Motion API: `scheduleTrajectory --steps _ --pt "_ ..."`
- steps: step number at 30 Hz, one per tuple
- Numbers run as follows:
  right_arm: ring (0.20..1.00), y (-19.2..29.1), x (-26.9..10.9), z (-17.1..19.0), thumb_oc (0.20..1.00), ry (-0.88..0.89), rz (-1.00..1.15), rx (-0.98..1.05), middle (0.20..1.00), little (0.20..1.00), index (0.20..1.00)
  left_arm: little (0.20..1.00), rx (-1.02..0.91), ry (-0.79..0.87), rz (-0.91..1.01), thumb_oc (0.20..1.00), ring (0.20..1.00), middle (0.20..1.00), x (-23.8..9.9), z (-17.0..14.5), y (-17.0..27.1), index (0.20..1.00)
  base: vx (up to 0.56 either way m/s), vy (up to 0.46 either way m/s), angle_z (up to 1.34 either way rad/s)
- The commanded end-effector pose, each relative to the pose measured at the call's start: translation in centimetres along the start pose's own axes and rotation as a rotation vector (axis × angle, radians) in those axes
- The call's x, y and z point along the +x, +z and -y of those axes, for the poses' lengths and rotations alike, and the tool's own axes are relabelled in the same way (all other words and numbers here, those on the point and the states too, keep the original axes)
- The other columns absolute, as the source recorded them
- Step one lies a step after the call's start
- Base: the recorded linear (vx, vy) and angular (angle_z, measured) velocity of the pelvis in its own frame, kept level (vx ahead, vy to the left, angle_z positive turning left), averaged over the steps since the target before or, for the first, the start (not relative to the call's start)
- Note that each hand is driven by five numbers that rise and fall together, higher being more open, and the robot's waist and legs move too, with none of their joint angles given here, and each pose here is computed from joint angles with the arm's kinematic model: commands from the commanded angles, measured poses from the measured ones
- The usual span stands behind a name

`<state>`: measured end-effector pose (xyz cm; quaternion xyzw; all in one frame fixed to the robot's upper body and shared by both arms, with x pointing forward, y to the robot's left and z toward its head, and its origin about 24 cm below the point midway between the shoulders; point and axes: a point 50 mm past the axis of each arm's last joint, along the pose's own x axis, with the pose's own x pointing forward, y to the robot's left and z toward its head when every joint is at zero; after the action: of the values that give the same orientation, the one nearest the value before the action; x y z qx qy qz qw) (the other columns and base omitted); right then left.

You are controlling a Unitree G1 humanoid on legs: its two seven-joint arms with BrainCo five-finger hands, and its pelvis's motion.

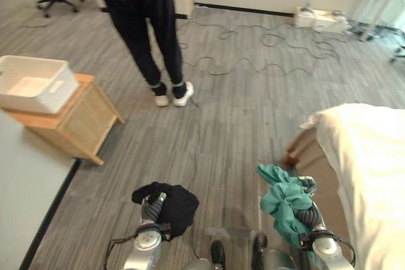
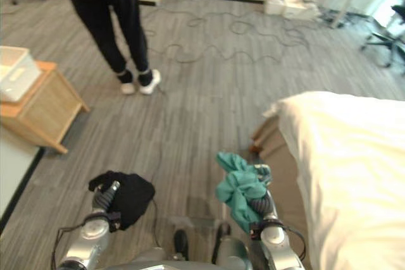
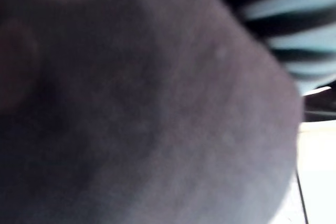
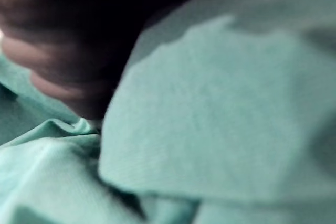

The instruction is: Tidy up the quilt and then pick up the clothes from the bed and put them into the laundry hamper.

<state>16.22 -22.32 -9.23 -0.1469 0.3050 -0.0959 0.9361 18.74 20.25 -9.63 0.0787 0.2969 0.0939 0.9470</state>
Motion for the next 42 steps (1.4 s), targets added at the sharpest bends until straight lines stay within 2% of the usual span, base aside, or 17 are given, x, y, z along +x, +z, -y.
scheduleTrajectory --steps 1,2,3,4,6,13,18,26,33,42 --pt "0.200 3.8 1.1 1.1 0.200 -0.049 0.157 0.045 0.200 0.200 0.200 0.200 0.002 0.012 0.200 0.200 0.200 0.200 1.0 0.0 4.6 0.200 0.09 -0.025 0.90" --pt "0.200 -2.4 0.0 1.7 0.200 0.026 -0.044 -0.151 0.200 0.200 0.200 0.200 0.163 -0.206 0.083 0.200 0.200 0.200 -0.3 3.8 0.3 0.200 0.04 -0.018 0.38" --pt "0.200 -2.4 0.0 1.7 0.200 0.026 -0.044 -0.151 0.200 0.200 0.200 0.200 0.163 -0.206 0.083 0.200 0.200 0.200 -0.3 3.8 0.3 0.200 0.06 -0.060 0.20" --pt "0.200 -1.9 0.0 1.0 0.200 0.048 -0.028 -0.127 0.200 0.200 0.200 0.200 0.047 -0.164 0.122 0.200 0.200 0.200 -0.2 3.3 1.5 0.200 0.06 -0.059 0.08" --pt "0.200 -1.3 0.0 0.6 0.200 0.065 0.001 -0.117 0.200 0.200 0.200 0.200 0.014 -0.150 0.145 0.200 0.200 0.200 -0.2 3.0 2.1 0.200 0.08 -0.080 0.06" --pt "0.200 6.2 1.2 1.7 0.200 0.060 0.299 -0.147 0.200 0.200 0.200 0.200 -0.012 -0.122 0.379 0.200 0.200 0.200 0.4 1.3 8.2 0.200 0.12 -0.194 -0.12" --pt "0.200 9.4 2.1 2.6 0.200 0.036 0.389 -0.227 0.200 0.200 0.200 0.200 -0.058 -0.081 0.382 0.200 0.200 0.200 0.3 0.6 8.2 0.200 0.25 -0.119 -0.67" --pt "0.200 8.8 2.4 1.3 0.200 0.097 0.360 -0.253 0.200 0.200 0.200 0.200 -0.011 -0.097 0.338 0.200 0.200 0.200 0.1 0.8 6.8 0.200 0.59 0.094 -0.40" --pt "0.200 7.3 1.3 -1.7 0.200 0.195 0.333 -0.248 0.200 0.200 0.200 0.200 0.040 -0.104 0.325 0.200 0.200 0.200 -0.1 0.5 6.6 0.200 0.65 0.156 -0.05" --pt "0.200 6.5 0.2 0.2 0.200 0.169 0.324 -0.187 0.200 0.200 0.200 0.200 0.104 -0.133 0.380 0.200 0.200 0.200 0.6 1.2 8.3 0.200 0.78 -0.083 1.73"
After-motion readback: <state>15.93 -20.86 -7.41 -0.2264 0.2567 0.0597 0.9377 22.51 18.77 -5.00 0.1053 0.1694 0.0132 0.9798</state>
